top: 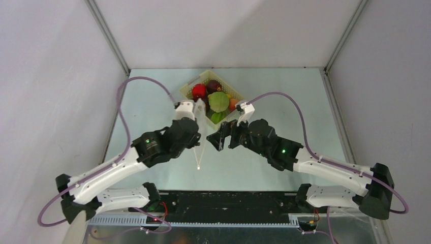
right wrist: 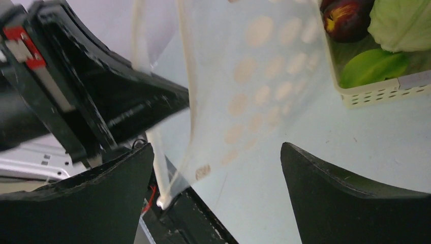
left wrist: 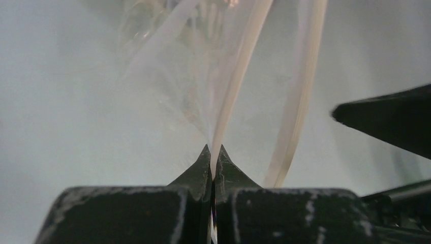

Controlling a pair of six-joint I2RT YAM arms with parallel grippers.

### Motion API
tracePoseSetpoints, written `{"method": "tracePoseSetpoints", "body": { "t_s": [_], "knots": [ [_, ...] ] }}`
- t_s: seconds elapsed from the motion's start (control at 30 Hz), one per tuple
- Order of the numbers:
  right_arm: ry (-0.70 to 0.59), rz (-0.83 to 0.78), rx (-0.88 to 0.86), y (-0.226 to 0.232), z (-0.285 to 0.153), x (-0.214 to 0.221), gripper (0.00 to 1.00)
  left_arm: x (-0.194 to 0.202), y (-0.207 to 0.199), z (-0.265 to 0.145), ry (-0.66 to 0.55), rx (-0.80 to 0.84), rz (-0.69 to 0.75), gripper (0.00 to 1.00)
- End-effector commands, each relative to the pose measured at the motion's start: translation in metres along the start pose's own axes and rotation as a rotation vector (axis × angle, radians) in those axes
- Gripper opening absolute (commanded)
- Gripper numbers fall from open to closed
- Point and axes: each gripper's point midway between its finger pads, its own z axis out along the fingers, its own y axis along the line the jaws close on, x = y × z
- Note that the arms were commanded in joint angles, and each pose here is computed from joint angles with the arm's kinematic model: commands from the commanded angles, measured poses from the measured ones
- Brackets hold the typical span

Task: Place the food in the zip-top bag and seal the zipper

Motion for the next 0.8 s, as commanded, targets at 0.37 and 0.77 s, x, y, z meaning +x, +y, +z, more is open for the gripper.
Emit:
{"method": "tracePoseSetpoints", "body": {
  "t_s": [0.37, 0.77],
  "knots": [
    [-0.108, 0.122, 0.372, -0.061, -0.001, -0.009, 0.99, 0.01, -0.087, 0.021, 0.089, 0.294, -0.043, 0.0],
    [-0.021, 0.082, 0.443, -0.079, 0.009, 0.02, 0.63, 0.004, -0.063, 0.01, 0.047, 0.238, -0.081, 0.0]
  ]
}}
